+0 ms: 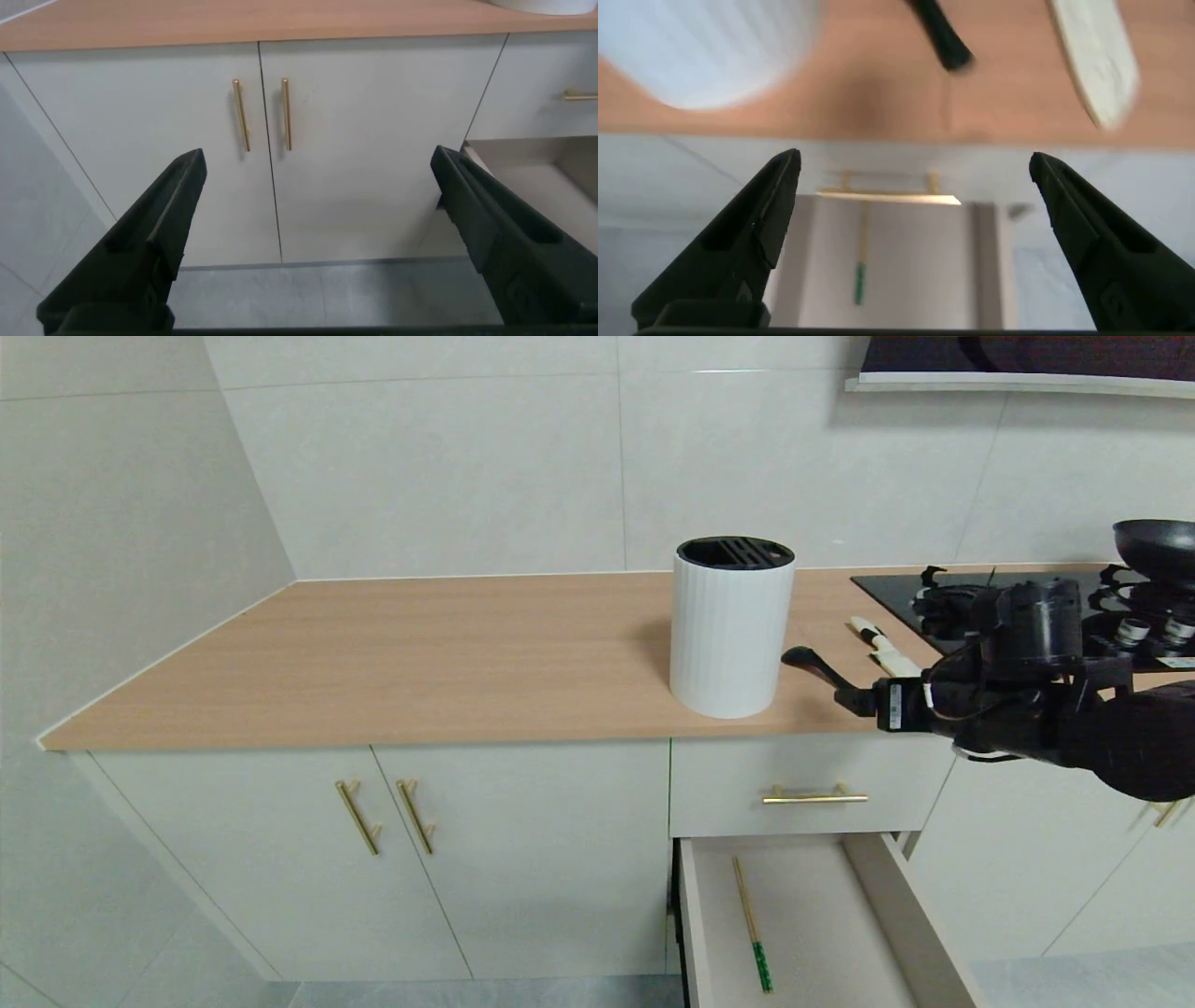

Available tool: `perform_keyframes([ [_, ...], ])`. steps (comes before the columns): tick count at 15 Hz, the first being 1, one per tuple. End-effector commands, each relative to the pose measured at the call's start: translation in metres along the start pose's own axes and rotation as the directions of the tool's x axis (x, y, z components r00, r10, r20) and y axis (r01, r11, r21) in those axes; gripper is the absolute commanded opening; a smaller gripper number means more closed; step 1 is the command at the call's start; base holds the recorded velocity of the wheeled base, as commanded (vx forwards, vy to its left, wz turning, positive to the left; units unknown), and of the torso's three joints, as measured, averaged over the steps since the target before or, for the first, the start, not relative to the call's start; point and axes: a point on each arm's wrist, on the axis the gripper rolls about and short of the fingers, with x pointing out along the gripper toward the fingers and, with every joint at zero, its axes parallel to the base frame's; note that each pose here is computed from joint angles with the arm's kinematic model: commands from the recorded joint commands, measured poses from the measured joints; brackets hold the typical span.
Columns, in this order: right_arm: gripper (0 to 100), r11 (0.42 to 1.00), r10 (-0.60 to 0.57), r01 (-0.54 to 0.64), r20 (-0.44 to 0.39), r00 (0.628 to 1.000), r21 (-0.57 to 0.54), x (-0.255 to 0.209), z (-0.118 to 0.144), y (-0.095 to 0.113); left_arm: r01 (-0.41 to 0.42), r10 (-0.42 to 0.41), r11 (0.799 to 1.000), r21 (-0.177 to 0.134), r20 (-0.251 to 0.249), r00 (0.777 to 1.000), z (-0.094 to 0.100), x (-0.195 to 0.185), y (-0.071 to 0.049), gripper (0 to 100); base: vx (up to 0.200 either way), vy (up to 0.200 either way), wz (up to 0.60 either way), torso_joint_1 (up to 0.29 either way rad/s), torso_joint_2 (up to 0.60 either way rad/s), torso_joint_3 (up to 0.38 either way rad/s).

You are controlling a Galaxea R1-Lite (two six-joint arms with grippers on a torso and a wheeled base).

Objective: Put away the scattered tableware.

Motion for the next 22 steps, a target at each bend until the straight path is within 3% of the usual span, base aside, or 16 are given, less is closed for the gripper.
perform_keyframes([
  [1,100,1.000,0.028,-0.028,0.005,1.000,-0.006,0.016,0.016,-0.011,0.000,0.000,1.000,0.000,0.000,1.000,0.000,0.000,0.000,100,0.000,0.000,0.00,0.000,0.00,0.000],
  [5,100,0.995,0.087,-0.086,0.021,0.996,-0.049,0.052,0.033,-0.021,0.000,0.000,1.000,0.000,0.000,1.000,0.000,0.000,0.000,100,0.000,0.000,0.00,0.000,0.00,0.000],
  [12,100,0.996,0.081,-0.081,0.006,0.997,-0.042,0.104,0.020,-0.043,0.000,0.000,1.000,0.000,0.000,1.000,0.000,0.000,0.000,100,0.000,0.000,0.00,0.000,0.00,0.000],
  [19,100,0.994,0.095,-0.096,-0.035,0.995,-0.044,0.124,0.003,-0.036,0.000,0.000,1.000,0.000,0.000,1.000,0.000,0.000,0.000,100,0.000,0.000,0.00,0.000,0.00,0.000],
  [22,100,0.994,0.094,-0.095,-0.017,0.995,-0.046,0.131,0.001,-0.036,0.000,0.000,1.000,0.000,0.000,1.000,0.000,0.000,0.000,100,0.000,0.000,0.00,0.000,0.00,0.000],
])
